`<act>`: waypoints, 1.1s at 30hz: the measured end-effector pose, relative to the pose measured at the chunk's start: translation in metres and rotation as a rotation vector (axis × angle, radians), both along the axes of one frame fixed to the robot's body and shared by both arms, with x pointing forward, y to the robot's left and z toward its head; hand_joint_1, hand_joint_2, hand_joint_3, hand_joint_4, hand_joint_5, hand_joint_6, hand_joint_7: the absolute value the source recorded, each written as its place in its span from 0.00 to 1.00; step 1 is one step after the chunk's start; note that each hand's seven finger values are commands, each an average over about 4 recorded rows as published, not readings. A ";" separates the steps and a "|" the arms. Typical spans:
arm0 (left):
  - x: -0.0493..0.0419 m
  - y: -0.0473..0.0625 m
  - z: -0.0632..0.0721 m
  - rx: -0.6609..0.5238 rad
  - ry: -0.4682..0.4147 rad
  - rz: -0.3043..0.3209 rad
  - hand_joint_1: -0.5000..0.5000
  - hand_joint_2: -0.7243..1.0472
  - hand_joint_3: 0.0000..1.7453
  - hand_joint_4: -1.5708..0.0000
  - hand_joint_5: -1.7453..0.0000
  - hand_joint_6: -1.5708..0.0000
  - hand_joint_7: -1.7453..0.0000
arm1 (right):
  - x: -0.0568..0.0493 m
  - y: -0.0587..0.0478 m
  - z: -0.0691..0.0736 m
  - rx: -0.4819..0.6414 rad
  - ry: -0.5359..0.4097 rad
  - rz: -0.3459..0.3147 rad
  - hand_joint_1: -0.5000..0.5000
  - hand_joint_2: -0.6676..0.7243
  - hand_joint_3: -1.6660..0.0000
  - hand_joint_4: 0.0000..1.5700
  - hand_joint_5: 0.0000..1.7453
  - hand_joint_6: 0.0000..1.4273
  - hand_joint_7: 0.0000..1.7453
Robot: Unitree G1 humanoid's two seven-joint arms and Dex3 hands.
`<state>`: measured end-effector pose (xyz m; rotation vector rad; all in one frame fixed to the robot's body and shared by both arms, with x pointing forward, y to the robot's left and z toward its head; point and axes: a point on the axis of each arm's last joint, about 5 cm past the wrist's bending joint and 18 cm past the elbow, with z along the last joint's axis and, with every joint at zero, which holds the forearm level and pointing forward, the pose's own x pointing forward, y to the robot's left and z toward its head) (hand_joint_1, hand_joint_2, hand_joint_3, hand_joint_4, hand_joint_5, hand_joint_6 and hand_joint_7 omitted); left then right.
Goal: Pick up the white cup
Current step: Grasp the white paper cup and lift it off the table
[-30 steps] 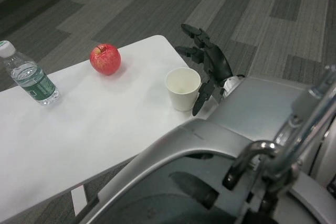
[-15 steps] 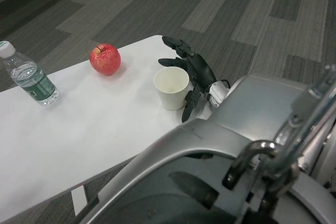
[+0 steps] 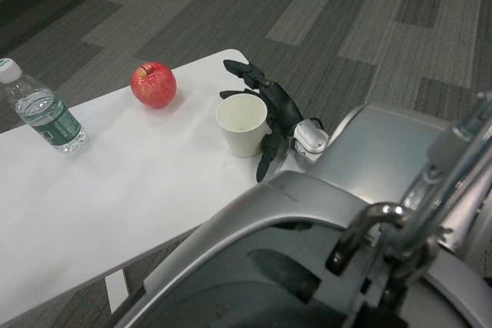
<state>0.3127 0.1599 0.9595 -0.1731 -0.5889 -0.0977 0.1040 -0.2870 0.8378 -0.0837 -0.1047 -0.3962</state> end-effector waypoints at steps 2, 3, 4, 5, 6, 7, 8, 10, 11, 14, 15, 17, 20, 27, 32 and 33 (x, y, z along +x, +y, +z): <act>0.0000 0.000 0.000 0.000 0.000 0.000 0.00 0.05 0.05 1.00 0.82 1.00 0.92 | 0.002 0.001 0.000 0.002 0.000 0.011 0.08 1.00 1.00 0.05 0.17 0.00 0.16; 0.0000 0.000 0.000 0.000 0.000 0.000 0.00 0.05 0.05 1.00 0.82 1.00 0.92 | 0.003 0.002 -0.001 0.003 -0.001 0.017 0.08 1.00 1.00 0.05 0.17 0.00 0.16; 0.0000 0.000 0.000 0.000 0.000 0.000 0.00 0.05 0.05 1.00 0.82 1.00 0.92 | 0.004 0.002 -0.001 0.003 -0.002 0.022 0.08 1.00 1.00 0.04 0.17 0.00 0.16; 0.0000 0.000 0.000 0.000 0.000 0.000 0.00 0.05 0.05 1.00 0.82 1.00 0.92 | 0.005 0.003 -0.001 0.003 -0.002 0.027 0.08 1.00 1.00 0.04 0.17 0.00 0.16; 0.0000 0.000 0.000 0.000 0.000 0.000 0.00 0.05 0.05 1.00 0.82 1.00 0.92 | 0.006 0.003 -0.001 0.003 -0.002 0.031 0.07 1.00 1.00 0.04 0.17 0.00 0.16; 0.0000 0.000 0.000 0.000 -0.001 0.000 0.00 0.05 0.05 1.00 0.82 1.00 0.92 | 0.007 0.004 -0.001 0.003 -0.002 0.036 0.06 1.00 1.00 0.04 0.17 0.00 0.16; 0.0000 0.000 0.000 0.000 -0.001 0.000 0.00 0.05 0.05 1.00 0.82 1.00 0.92 | 0.008 0.004 -0.001 0.003 -0.002 0.041 0.05 1.00 1.00 0.04 0.18 0.00 0.16; 0.0000 0.000 0.000 -0.001 -0.001 0.000 0.00 0.05 0.05 1.00 0.82 1.00 0.92 | 0.010 0.005 -0.002 0.002 -0.001 0.053 0.04 1.00 1.00 0.05 0.21 0.00 0.16; 0.0000 0.000 0.000 -0.001 -0.001 0.000 0.00 0.05 0.05 1.00 0.82 1.00 0.92 | 0.011 0.005 -0.002 0.001 -0.001 0.059 0.05 1.00 0.99 0.05 0.24 0.00 0.17; 0.0000 0.000 0.000 -0.001 -0.002 0.000 0.00 0.05 0.05 1.00 0.82 1.00 0.92 | 0.014 0.007 -0.003 0.001 0.001 0.077 0.08 0.98 0.95 0.05 0.33 0.00 0.20; 0.0000 0.000 0.000 -0.001 -0.002 0.000 0.00 0.05 0.05 1.00 0.82 1.00 0.92 | 0.015 0.007 -0.003 0.000 0.002 0.083 0.08 0.98 0.95 0.06 0.36 0.00 0.20; 0.0000 0.000 0.000 -0.001 -0.002 0.000 0.00 0.05 0.05 1.00 0.82 1.00 0.92 | 0.018 0.008 -0.003 0.000 0.004 0.094 0.08 0.97 0.92 0.08 0.43 0.01 0.26; 0.0000 0.000 0.000 -0.001 -0.003 -0.001 0.00 0.05 0.05 1.00 0.82 1.00 0.92 | 0.022 0.009 -0.004 -0.001 0.010 0.109 0.08 0.92 0.77 0.16 0.60 0.14 0.60; -0.0002 -0.001 0.003 -0.004 -0.016 -0.006 0.00 0.05 0.05 1.00 0.82 1.00 0.92 | 0.026 0.007 -0.005 -0.022 0.031 0.141 0.10 0.86 0.64 0.30 0.82 0.64 0.95; -0.0006 -0.001 0.003 -0.006 -0.019 -0.006 0.00 0.05 0.05 1.00 0.82 1.00 0.92 | 0.026 0.005 -0.005 -0.037 0.039 0.154 0.12 0.78 0.40 0.34 0.89 0.92 0.93; -0.0008 -0.001 0.003 -0.006 -0.018 -0.005 0.00 0.05 0.05 1.00 0.82 1.00 0.92 | 0.026 0.005 -0.005 -0.037 0.040 0.155 0.12 0.77 0.37 0.35 0.89 0.95 0.92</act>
